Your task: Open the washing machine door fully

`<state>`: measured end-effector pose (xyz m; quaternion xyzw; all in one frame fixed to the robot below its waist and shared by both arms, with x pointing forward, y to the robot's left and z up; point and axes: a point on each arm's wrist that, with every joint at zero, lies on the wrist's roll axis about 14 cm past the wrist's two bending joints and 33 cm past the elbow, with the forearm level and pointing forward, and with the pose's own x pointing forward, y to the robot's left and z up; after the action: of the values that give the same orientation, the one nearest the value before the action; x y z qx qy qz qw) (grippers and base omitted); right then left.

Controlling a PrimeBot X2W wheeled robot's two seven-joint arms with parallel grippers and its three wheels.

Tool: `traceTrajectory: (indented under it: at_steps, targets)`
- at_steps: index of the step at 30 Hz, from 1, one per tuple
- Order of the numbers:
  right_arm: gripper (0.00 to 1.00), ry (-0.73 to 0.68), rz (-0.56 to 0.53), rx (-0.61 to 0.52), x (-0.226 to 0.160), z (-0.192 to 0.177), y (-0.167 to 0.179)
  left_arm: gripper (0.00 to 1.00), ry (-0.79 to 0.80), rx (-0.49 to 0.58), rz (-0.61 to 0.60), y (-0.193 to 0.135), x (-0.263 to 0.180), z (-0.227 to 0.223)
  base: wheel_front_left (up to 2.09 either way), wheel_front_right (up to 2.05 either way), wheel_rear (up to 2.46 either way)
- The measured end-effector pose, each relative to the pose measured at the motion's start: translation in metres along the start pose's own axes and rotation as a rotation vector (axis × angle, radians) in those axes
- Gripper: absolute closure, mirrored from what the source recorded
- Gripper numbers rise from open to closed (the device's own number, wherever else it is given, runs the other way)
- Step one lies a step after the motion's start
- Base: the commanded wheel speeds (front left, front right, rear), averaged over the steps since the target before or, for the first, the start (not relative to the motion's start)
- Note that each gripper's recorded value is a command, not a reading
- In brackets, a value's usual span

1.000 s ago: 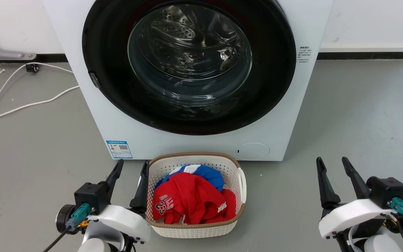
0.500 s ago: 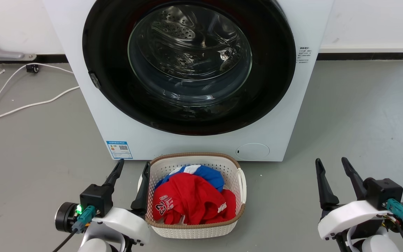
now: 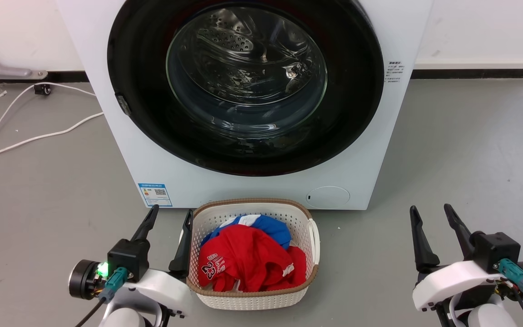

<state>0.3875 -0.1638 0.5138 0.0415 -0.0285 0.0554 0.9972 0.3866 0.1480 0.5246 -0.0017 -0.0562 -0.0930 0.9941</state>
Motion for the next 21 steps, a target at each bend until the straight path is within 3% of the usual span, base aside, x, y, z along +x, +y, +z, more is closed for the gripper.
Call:
traceTrajectory:
  at_steps: [21]
  targets:
    - [0.0, 0.008, -0.02, -0.004, -0.0006, -0.0056, -0.0071, 0.0, 0.011, -0.006, 0.016, 0.0057, -0.0001, -0.0052, 0.0, 0.0, 0.0]
